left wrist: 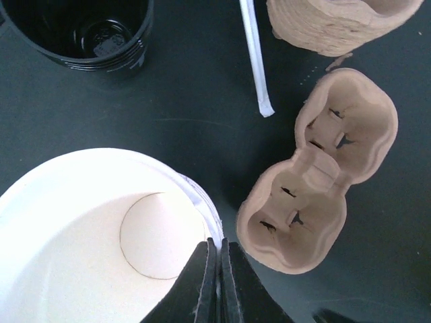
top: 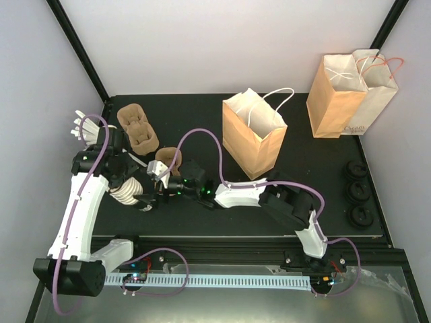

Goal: Pack the takeout coffee

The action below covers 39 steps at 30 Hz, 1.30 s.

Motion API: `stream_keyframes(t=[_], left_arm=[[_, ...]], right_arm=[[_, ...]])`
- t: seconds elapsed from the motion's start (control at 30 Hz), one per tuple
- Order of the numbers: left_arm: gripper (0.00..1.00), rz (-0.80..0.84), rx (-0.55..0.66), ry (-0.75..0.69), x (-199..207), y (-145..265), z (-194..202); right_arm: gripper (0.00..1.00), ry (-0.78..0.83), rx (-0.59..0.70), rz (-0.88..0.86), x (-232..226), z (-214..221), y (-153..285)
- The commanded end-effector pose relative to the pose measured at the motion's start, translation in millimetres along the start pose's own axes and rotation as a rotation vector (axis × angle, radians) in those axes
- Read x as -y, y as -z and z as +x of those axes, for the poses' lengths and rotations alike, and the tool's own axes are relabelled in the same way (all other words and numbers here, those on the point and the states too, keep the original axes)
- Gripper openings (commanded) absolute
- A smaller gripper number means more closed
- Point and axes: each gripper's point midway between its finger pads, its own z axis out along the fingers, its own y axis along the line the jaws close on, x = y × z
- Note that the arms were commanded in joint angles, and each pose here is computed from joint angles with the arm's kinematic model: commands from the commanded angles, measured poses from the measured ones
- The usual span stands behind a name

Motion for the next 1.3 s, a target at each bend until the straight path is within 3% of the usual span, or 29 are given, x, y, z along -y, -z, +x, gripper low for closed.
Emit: stream_keyframes(t=[0.0,0.23,0.63,0.8,1.03,1.27], left_arm=[[0.02,0.015,0.003,-0.047,10.7,13.4,-1.7],[0.02,0.043,0.001,-0.085,18.5,20.1,0.3],[0.02,0.03,0.017,-0.122,21.0,30.9,-3.9],[0.02,0.013,0.015,-0.143,21.2,29.3,-2.7],[0.02,0.009,0.023,-0.161,22.7,34.5,-4.3],[0.02,0.022,0.029,-0.167,24.4,45.7,-6.9]], right_arm=[[1.0,-0.006,0.058,-0.012,2.5,-11.4,-17.7],[1.0,-0.022,0.049,0.017,10.6,-0.8,-33.0],[0.83,-0.054,0.037,0.035,19.4,17.5,-47.5],[0.83,-0.056,0.095,0.035,20.3,13.2,-48.3],[0.79,-0.063,0.072,0.052,26.4,24.1,-57.1],[0.69,-0.088,0.045,0.045,24.9,46.9,-55.8]])
